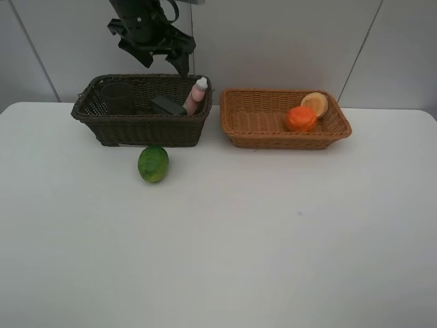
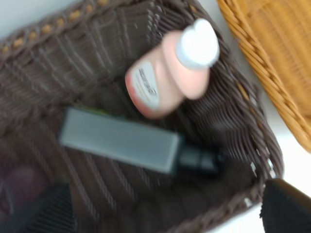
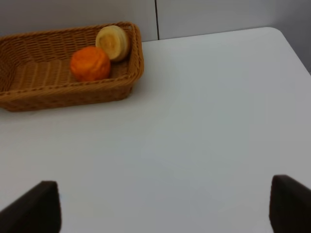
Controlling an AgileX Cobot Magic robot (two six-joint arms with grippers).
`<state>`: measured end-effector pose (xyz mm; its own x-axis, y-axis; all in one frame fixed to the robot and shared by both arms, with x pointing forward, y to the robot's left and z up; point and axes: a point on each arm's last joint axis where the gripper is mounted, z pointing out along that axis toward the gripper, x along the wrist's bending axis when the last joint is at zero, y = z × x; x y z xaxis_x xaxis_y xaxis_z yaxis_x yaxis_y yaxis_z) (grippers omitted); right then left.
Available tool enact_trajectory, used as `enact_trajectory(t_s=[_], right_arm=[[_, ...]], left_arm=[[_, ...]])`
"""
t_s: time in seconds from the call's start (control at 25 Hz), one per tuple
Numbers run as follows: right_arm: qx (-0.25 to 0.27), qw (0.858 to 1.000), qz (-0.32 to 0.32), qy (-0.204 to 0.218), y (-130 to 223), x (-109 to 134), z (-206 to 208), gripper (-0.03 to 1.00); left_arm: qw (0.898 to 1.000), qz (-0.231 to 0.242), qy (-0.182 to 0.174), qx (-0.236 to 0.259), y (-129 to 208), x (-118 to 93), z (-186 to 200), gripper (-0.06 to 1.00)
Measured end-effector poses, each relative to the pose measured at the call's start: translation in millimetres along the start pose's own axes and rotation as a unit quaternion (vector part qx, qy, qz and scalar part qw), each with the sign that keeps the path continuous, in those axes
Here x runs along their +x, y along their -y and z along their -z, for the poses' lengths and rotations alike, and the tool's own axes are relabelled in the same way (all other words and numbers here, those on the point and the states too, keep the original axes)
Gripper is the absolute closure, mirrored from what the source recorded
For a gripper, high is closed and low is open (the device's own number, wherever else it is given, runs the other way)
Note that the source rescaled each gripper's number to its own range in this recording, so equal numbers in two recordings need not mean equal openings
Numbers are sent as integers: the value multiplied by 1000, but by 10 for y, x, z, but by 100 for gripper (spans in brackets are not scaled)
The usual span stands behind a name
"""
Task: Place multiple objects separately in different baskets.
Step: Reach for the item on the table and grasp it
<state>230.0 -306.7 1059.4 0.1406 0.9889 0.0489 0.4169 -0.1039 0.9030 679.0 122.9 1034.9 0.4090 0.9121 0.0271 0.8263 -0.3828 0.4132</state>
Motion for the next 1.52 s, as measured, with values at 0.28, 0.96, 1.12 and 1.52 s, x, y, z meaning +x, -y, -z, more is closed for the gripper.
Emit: enact_trajectory(t_s=[0.28, 0.96, 1.12, 1.52], right_arm=[[0, 1000, 0, 0, 0, 0, 0, 2], [0, 1000, 0, 0, 0, 0, 0, 2], [0, 1000, 0, 0, 0, 0, 0, 2], [0, 1000, 0, 0, 0, 0, 0, 2]], left_arm=[[997, 3, 8, 74, 142, -14, 161, -5], [994, 90, -11, 68, 165, -397, 466, -5], [989, 115, -14, 90, 259, -519, 380, -5], [976, 130, -40, 171, 626, -552, 85, -5]])
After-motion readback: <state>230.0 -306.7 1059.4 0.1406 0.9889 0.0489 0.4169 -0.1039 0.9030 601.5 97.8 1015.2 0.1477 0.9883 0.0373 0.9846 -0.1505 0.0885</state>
